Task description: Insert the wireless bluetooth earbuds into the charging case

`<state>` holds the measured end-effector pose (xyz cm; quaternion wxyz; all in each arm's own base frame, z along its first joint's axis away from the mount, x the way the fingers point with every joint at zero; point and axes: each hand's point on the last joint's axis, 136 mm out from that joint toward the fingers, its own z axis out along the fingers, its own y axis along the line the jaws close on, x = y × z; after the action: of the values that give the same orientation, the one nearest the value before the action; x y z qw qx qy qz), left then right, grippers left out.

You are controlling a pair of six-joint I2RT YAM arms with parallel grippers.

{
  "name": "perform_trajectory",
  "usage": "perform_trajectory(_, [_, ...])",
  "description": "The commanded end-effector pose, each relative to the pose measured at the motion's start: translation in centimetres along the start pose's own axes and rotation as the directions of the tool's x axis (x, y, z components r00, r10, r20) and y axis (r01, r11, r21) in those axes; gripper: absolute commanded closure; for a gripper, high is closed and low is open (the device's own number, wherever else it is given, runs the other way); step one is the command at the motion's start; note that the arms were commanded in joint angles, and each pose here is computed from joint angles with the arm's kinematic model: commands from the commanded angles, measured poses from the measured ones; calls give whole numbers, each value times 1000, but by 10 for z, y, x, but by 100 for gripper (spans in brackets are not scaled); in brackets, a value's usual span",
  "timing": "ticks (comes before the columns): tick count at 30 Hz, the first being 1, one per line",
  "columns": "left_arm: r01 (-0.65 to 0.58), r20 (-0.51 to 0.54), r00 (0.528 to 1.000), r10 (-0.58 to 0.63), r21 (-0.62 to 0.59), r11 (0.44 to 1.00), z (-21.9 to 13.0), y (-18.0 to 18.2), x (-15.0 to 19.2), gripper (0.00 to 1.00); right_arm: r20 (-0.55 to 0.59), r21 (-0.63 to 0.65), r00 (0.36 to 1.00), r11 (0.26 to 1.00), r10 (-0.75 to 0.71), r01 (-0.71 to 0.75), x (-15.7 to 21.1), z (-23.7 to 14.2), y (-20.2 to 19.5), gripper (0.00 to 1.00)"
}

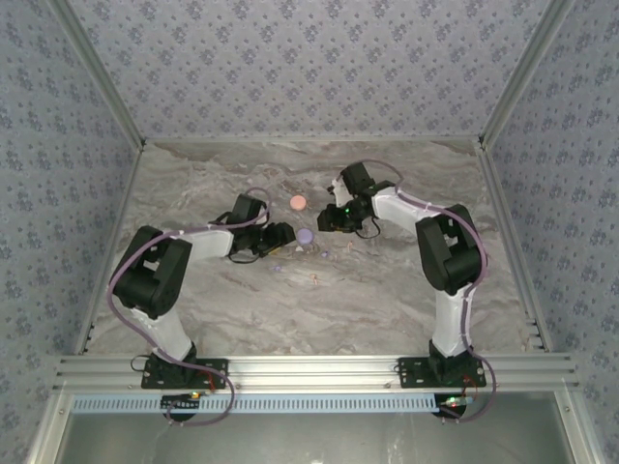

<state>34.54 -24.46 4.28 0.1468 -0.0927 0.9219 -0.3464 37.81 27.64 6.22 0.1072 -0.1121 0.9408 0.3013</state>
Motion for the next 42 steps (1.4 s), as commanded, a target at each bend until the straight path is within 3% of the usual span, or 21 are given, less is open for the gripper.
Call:
perform_trajectory(1, [18, 5, 1000, -18, 87, 996, 6, -17, -6, 42, -15, -84, 1000, 996, 10, -11, -4, 9, 20, 63])
perform_trajectory(20, [14, -43, 999, -13, 15, 1000, 27, -16, 2, 54, -57, -147, 995, 985, 82, -90, -5, 36, 19, 69])
perform_trajectory(42, [29, -60, 998, -26, 53, 998, 40, -18, 2, 56, -74, -128, 989, 982, 132, -140, 3, 46, 3, 79])
